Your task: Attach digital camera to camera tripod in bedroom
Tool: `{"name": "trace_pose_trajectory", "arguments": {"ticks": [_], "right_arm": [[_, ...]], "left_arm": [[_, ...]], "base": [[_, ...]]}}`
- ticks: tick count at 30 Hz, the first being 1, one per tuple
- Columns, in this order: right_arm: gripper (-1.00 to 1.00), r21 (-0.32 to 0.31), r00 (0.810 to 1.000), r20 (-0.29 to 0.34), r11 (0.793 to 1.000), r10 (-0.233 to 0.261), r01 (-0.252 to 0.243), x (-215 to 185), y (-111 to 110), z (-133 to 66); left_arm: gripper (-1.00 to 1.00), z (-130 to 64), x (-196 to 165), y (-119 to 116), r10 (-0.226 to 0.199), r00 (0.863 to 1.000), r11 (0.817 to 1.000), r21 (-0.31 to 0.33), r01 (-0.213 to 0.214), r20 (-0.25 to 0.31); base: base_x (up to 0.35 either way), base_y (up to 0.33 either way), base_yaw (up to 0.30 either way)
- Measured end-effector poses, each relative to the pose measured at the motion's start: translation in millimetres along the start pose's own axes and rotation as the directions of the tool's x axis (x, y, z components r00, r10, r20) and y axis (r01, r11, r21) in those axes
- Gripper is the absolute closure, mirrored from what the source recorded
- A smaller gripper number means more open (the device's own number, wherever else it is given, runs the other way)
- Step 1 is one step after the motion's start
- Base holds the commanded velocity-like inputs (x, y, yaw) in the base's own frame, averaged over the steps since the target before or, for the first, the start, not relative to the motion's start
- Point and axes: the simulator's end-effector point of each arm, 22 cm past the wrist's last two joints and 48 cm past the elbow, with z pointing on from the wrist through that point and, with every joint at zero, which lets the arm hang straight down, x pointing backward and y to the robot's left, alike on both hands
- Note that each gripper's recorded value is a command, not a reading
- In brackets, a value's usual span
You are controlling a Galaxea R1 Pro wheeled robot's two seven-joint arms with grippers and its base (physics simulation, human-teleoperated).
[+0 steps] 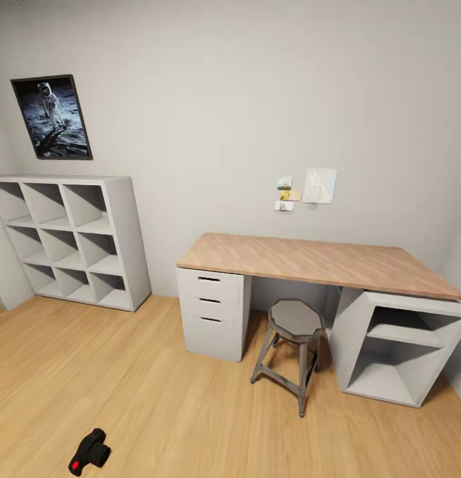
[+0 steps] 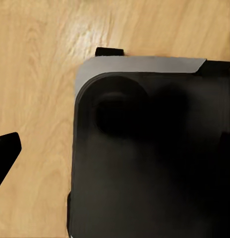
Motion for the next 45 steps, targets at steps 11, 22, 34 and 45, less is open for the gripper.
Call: {"name": "trace_pose_trajectory", "arguments": {"ticks": [11,22,34,45], "right_arm": [[-1.00,0.008,0.998,0.056,0.999,-0.043,0.042,-31,-3,-0.3],[-1.00,0.034,0.994,0.072,0.996,-0.086,0.083,-42,-21,-1.0],[-1.00,0.042,0.993,0.075,0.995,-0.092,0.089,-42,-27,-1.1],[-1.00,0.041,0.993,0.074,0.995,-0.095,0.092,-41,-26,-1.1]], "left_arm": [[-1.00,-13.5,-117,-13,-0.228,0.964,0.972,0.084,0.218,0.138],[-1.00,-47.9,-219,-42,-0.268,0.943,0.953,0.196,0.231,0.194],[-1.00,-61.2,-253,-43,-0.321,0.922,0.933,0.242,0.268,0.217],[-1.00,-62.5,-255,-48,-0.330,0.918,0.928,0.251,0.274,0.218]], "base": [[0.312,-0.156,0.248],[0.304,-0.040,0.088],[0.174,0.250,0.009],[0.111,0.255,0.001]]}}
